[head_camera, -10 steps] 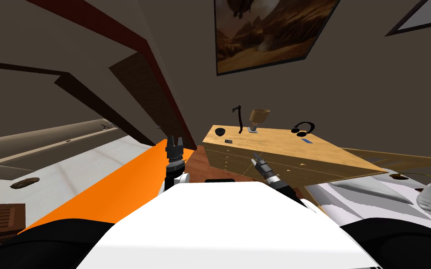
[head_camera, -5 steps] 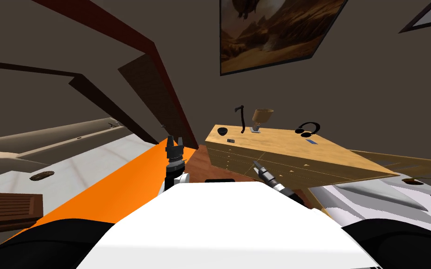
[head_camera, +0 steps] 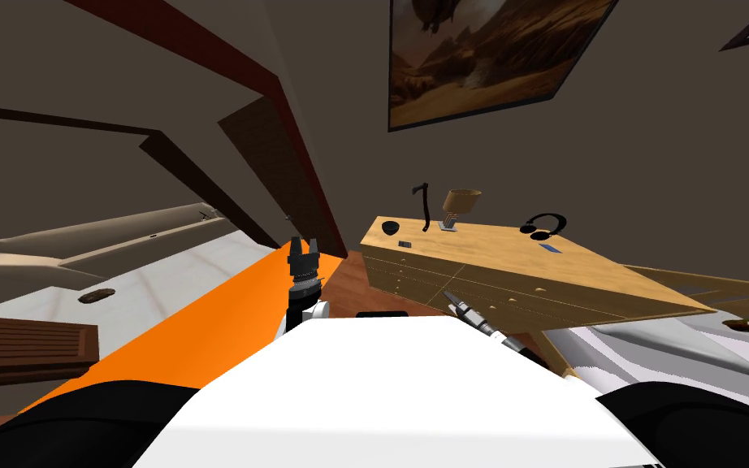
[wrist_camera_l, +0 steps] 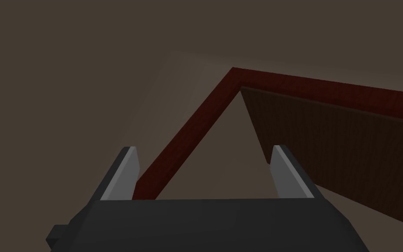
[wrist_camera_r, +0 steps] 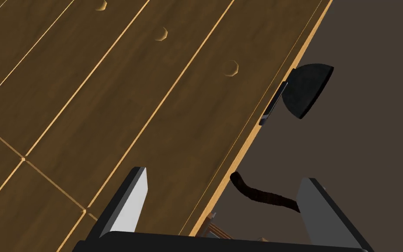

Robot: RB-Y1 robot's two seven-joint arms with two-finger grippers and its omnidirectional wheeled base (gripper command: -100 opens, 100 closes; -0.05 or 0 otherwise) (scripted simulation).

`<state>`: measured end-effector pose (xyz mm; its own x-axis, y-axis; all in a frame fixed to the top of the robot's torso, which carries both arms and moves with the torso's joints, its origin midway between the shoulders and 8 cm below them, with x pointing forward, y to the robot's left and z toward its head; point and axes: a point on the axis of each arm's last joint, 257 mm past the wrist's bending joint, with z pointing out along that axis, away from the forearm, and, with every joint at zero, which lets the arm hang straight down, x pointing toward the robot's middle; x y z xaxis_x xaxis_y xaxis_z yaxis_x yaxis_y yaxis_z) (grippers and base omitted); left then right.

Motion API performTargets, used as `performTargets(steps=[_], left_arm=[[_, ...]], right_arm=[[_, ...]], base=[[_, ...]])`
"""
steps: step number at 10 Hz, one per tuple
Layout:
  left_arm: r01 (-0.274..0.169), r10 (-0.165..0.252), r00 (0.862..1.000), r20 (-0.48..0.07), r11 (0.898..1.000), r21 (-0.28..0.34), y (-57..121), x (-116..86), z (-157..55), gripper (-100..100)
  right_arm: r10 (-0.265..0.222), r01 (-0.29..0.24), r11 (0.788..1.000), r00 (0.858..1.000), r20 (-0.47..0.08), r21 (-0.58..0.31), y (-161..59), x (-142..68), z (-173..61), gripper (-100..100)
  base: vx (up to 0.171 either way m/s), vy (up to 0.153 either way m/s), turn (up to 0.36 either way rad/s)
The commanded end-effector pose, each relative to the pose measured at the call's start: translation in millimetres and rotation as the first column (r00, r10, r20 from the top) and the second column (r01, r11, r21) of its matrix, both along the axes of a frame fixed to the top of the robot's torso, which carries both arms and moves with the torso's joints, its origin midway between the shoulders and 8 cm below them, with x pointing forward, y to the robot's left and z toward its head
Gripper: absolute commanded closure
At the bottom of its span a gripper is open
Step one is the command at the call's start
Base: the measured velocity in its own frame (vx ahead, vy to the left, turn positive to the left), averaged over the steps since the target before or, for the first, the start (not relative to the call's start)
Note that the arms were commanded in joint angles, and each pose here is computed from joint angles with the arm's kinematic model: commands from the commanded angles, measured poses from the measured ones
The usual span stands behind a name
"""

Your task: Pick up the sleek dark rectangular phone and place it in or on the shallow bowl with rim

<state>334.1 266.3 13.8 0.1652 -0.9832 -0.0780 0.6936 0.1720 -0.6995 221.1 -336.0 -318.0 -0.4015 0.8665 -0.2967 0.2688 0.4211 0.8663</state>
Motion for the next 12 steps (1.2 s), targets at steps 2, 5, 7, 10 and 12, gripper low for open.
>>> performTargets(steps=[2, 5, 7, 10, 12], left_arm=[[0.0, 0.0, 1.0, 0.0, 1.0, 0.0, 0.0, 0, 0, 0], [0.0, 0.0, 1.0, 0.0, 1.0, 0.0, 0.0, 0, 0, 0], [0.0, 0.0, 1.0, 0.0, 1.0, 0.0, 0.0, 0, 0, 0], [0.0, 0.0, 1.0, 0.0, 1.0, 0.0, 0.0, 0, 0, 0], [0.0, 0.0, 1.0, 0.0, 1.0, 0.0, 0.1, 0, 0, 0]], right_arm=[[0.038, -0.041, 0.998, 0.998, -0.053, -0.042, -8, -12, -12, -100], [0.079, -0.094, 0.991, 0.986, -0.149, -0.098, -24, -39, -31, -100], [0.104, -0.14, 0.98, 0.966, -0.235, -0.142, -39, -65, -47, -100], [0.138, -0.208, 0.959, 0.936, -0.325, -0.191, -58, -91, -60, -100], [0.152, -0.257, 0.94, 0.904, -0.4, -0.223, -75, -116, -70, -100]], base=[[-0.018, 0.03, 0.022], [-0.017, 0.038, 0.054], [-0.019, 0.047, 0.09], [-0.01, 0.034, 0.063], [-0.004, 0.033, 0.057]])
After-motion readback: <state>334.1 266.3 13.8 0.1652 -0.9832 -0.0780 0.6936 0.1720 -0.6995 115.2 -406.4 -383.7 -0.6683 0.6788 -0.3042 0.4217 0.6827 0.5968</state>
